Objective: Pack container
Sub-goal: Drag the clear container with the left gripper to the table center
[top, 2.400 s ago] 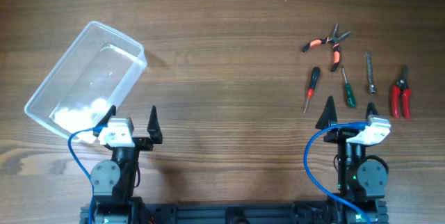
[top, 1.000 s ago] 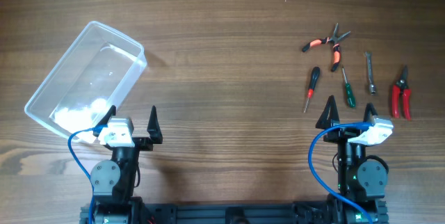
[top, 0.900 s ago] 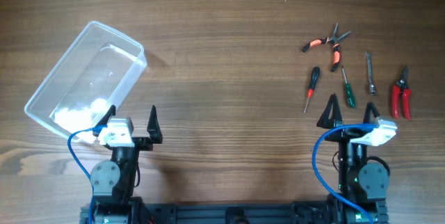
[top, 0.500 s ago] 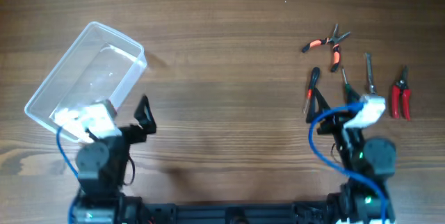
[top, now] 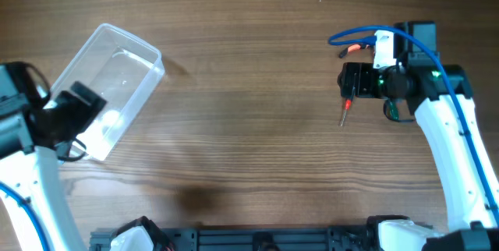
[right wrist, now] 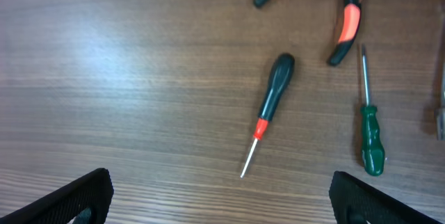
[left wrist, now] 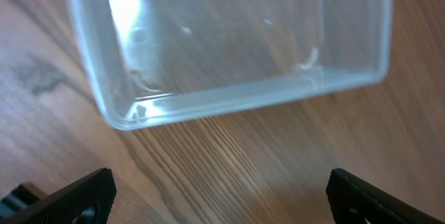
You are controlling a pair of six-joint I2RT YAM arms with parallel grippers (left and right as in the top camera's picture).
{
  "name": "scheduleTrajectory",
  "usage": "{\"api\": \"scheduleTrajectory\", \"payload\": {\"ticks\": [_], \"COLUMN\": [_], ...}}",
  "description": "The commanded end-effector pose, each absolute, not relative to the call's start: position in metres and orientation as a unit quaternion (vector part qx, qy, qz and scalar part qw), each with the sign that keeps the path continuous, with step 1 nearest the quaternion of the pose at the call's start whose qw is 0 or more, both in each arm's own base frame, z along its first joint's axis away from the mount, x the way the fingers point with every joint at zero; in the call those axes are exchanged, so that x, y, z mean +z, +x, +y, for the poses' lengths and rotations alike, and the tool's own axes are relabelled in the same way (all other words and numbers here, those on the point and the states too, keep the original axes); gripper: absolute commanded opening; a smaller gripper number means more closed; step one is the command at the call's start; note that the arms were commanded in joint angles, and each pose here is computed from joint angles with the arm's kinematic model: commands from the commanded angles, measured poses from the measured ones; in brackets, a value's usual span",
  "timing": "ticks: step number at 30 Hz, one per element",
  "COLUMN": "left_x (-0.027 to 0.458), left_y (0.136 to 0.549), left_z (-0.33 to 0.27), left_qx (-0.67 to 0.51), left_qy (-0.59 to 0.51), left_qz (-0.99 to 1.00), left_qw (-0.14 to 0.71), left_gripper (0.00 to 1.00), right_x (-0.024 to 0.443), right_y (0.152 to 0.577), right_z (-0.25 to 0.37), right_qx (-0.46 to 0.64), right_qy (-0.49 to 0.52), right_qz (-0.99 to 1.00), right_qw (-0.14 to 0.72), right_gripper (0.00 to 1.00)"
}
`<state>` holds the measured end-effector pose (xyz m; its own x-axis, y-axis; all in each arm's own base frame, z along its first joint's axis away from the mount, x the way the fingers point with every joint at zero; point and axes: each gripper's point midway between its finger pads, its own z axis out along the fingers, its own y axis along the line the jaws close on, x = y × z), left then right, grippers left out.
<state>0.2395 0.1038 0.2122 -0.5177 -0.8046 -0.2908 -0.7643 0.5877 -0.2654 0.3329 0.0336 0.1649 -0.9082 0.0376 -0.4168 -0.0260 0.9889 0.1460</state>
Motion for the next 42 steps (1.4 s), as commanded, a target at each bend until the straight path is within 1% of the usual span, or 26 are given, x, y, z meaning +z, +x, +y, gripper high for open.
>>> {"api": "scheduleTrajectory", "payload": {"ticks": [1, 3, 5, 8, 11, 13, 15, 17, 19, 22, 24, 26, 28, 29, 30, 33, 34, 35, 37, 42], "left_x": [0.202, 0.186, 0.172, 0.140, 0.112, 0.085, 0.073, 0.064, 0.051, 0.045, 0.045, 0.045, 0.045, 0.045, 0.045, 0.045, 0.045, 0.045, 0.045, 0.045], "left_y": [0.236, 0.235, 0.236, 0.235, 0.242, 0.247, 0.250, 0.253, 0.257, 0.257, 0.257, 0.257, 0.256, 0.256, 0.254, 0.250, 0.249, 0.248, 0.248, 0.249], "left_z": [0.139, 0.160, 0.172, 0.196, 0.204, 0.209, 0.212, 0.216, 0.219, 0.219, 0.219, 0.219, 0.218, 0.218, 0.217, 0.213, 0.212, 0.212, 0.211, 0.211], "left_qx": [-0.059, -0.055, -0.050, -0.001, -0.001, -0.002, -0.002, 0.000, -0.001, -0.002, -0.002, -0.002, -0.002, -0.002, -0.003, -0.004, -0.005, -0.005, -0.006, -0.006], "left_qy": [-0.533, -0.559, -0.556, -0.551, -0.552, -0.554, -0.554, -0.554, -0.554, -0.554, -0.554, -0.554, -0.554, -0.554, -0.554, -0.554, -0.554, -0.554, -0.554, -0.554], "left_qz": [0.826, 0.813, 0.818, 0.830, 0.831, 0.832, 0.832, 0.832, 0.832, 0.832, 0.832, 0.832, 0.833, 0.832, 0.832, 0.832, 0.832, 0.832, 0.832, 0.832], "left_qw": [0.175, 0.154, 0.137, 0.092, 0.063, 0.037, 0.028, 0.024, 0.018, 0.011, 0.012, 0.011, 0.010, 0.009, 0.006, -0.006, -0.009, -0.011, -0.011, -0.011], "left_gripper": [1.00, 1.00, 1.00, 1.00, 1.00, 1.00, 1.00, 0.97, 0.91, 0.85, 0.73, 0.60, 0.41, 0.34, 0.31, 0.29, 0.27, 0.22, 0.04, 0.04], "right_x": [0.169, 0.169, 0.169, 0.169, 0.169, 0.169, 0.169, 0.169, 0.169, 0.169, 0.169, 0.169, 0.169, 0.168, 0.168, 0.168, 0.168, 0.167, 0.167, 0.167], "right_y": [0.338, 0.339, 0.338, 0.338, 0.339, 0.338, 0.338, 0.338, 0.338, 0.338, 0.338, 0.338, 0.338, 0.337, 0.337, 0.336, 0.336, 0.335, 0.335, 0.334], "right_z": [0.030, 0.030, 0.030, 0.030, 0.030, 0.030, 0.030, 0.030, 0.030, 0.030, 0.030, 0.030, 0.030, 0.030, 0.030, 0.030, 0.030, 0.030, 0.030, 0.030], "right_qx": [0.058, 0.057, 0.057, 0.057, 0.058, 0.057, 0.057, 0.057, 0.057, 0.058, 0.058, 0.058, 0.058, 0.058, 0.057, 0.057, 0.057, 0.057, 0.057, 0.058], "right_qy": [-0.012, -0.016, -0.016, -0.016, -0.016, -0.016, -0.016, -0.016, -0.016, -0.016, -0.016, -0.016, -0.016, -0.016, -0.016, -0.015, -0.015, -0.016, -0.015, -0.014], "right_qz": [0.973, 0.973, 0.973, 0.973, 0.973, 0.973, 0.973, 0.973, 0.973, 0.973, 0.973, 0.973, 0.973, 0.974, 0.974, 0.974, 0.974, 0.975, 0.975, 0.975], "right_qw": [0.221, 0.223, 0.222, 0.222, 0.223, 0.222, 0.222, 0.222, 0.222, 0.222, 0.222, 0.222, 0.221, 0.220, 0.219, 0.217, 0.217, 0.216, 0.214, 0.214], "right_gripper": [1.00, 1.00, 1.00, 1.00, 1.00, 1.00, 1.00, 1.00, 1.00, 1.00, 1.00, 1.00, 1.00, 1.00, 1.00, 1.00, 1.00, 1.00, 1.00, 1.00]}}
